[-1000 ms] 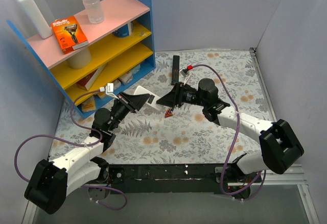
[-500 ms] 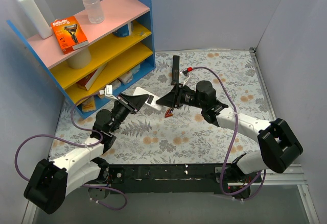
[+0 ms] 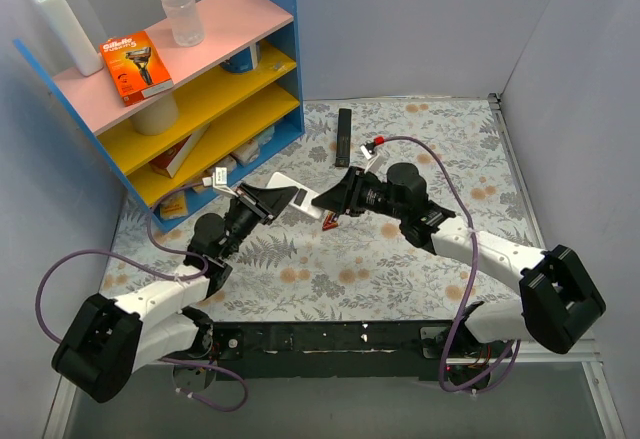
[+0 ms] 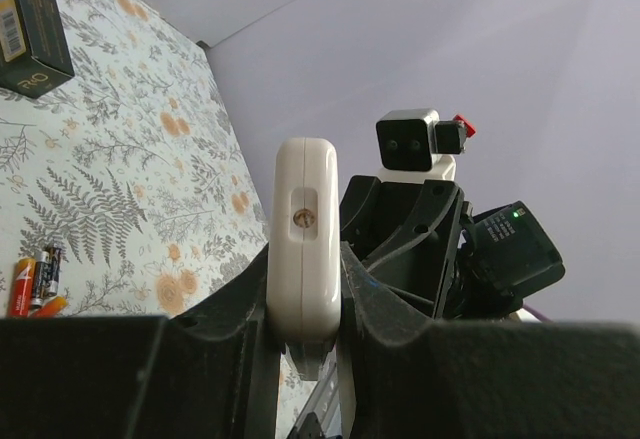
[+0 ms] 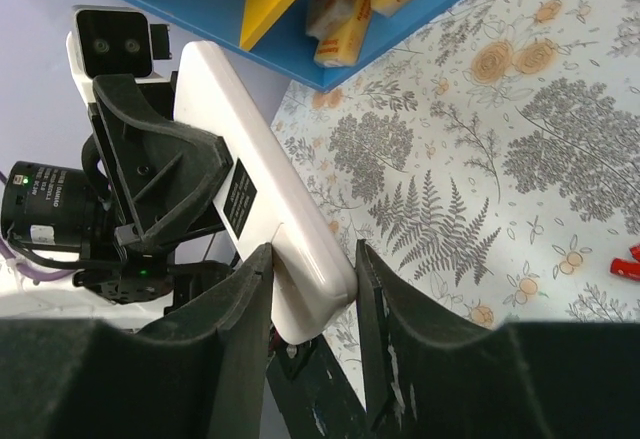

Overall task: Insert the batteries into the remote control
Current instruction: Remove the battery cover from the remote control, then move the battery cover to the center of the board.

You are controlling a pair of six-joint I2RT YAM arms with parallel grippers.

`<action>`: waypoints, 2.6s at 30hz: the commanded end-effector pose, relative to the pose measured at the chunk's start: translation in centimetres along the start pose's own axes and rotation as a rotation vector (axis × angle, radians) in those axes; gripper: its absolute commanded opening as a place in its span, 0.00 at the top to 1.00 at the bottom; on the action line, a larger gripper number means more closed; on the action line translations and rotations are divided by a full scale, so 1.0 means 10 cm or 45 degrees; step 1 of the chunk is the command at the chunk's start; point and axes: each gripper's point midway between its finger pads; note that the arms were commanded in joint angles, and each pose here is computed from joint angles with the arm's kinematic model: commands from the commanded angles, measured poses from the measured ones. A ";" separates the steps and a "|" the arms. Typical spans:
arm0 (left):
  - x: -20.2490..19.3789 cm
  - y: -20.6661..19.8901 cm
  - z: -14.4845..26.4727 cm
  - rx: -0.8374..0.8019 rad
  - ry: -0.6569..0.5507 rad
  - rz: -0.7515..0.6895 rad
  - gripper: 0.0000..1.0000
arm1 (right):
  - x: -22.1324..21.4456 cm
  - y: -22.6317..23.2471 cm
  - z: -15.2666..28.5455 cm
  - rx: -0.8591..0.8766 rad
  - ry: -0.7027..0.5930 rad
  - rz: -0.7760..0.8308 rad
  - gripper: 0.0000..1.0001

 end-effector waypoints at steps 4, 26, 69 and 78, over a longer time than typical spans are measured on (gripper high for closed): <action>0.22 -0.41 -0.14 -0.190 -0.125 0.001 1.00 | -0.33 -0.46 0.21 -0.260 0.078 -0.068 0.79; 0.06 0.40 -0.01 0.111 -0.093 -0.049 1.00 | 0.04 -0.62 0.75 -0.230 -0.112 0.008 0.99; 0.39 0.42 0.75 0.408 -0.261 -0.319 1.00 | -1.37 -1.74 0.50 -1.073 0.998 0.499 0.64; 0.35 0.43 0.73 0.395 -0.239 -0.328 1.00 | -1.22 -1.93 0.99 -1.099 0.952 0.444 0.65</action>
Point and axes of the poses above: each gripper's point midway between its finger pads, its own z axis back along the fingers, its own y axis along the line the jaws close on, x = y × z, and after that the axes turned 14 degrees about z, right-handed
